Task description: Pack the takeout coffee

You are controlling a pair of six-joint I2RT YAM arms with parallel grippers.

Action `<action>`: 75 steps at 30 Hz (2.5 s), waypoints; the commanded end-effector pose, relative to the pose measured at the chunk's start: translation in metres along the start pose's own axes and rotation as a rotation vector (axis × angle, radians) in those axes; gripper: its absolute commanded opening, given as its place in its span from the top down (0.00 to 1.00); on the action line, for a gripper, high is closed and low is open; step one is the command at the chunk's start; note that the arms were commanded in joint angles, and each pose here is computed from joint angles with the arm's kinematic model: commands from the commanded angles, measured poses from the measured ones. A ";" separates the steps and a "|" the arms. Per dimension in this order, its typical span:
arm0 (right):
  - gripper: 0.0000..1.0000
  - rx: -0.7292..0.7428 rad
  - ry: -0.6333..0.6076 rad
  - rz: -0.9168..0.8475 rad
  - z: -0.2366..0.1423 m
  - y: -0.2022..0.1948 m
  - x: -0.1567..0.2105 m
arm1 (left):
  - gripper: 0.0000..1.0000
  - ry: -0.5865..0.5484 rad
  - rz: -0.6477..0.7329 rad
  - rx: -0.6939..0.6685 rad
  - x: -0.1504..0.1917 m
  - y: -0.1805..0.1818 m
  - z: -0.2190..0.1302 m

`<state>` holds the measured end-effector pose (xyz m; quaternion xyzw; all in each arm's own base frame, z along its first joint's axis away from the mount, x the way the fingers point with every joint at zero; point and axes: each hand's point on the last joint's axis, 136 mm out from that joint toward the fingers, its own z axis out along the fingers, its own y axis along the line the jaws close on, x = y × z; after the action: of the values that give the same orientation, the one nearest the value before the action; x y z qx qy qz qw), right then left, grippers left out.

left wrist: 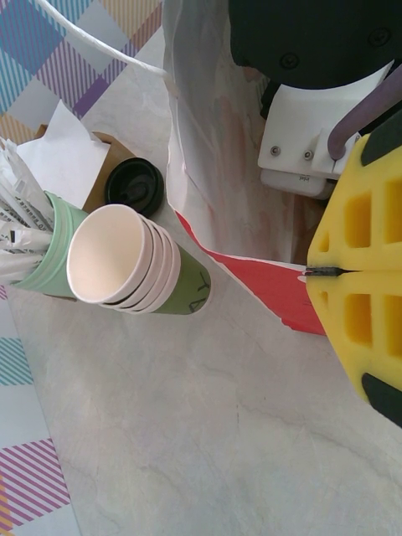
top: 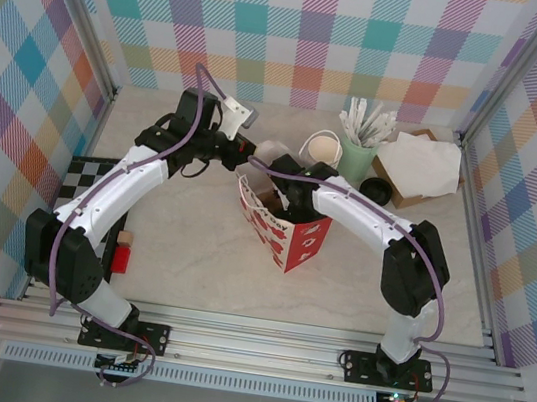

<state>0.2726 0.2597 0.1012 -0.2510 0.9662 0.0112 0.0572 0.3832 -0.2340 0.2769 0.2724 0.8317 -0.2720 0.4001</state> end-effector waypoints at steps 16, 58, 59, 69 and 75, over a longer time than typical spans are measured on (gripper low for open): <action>0.48 0.018 0.181 -0.015 0.063 -0.004 0.034 | 1.00 -0.014 -0.008 0.013 -0.001 -0.001 -0.001; 0.47 0.010 0.171 -0.027 0.088 -0.003 0.040 | 1.00 -0.016 -0.010 0.010 0.001 0.000 -0.001; 0.47 0.009 0.166 -0.027 0.088 -0.003 0.040 | 1.00 -0.015 -0.011 0.012 0.001 0.000 -0.001; 0.48 0.004 0.126 -0.028 0.088 -0.004 0.037 | 1.00 -0.010 -0.036 0.005 0.008 0.002 0.002; 0.46 -0.004 0.116 -0.019 0.083 -0.002 0.035 | 1.00 -0.008 -0.035 -0.002 0.007 0.003 0.001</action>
<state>0.2754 0.2623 0.0880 -0.2523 0.9629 0.0303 0.0912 0.3860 -0.2354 0.2742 0.2631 0.8294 -0.2788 0.4064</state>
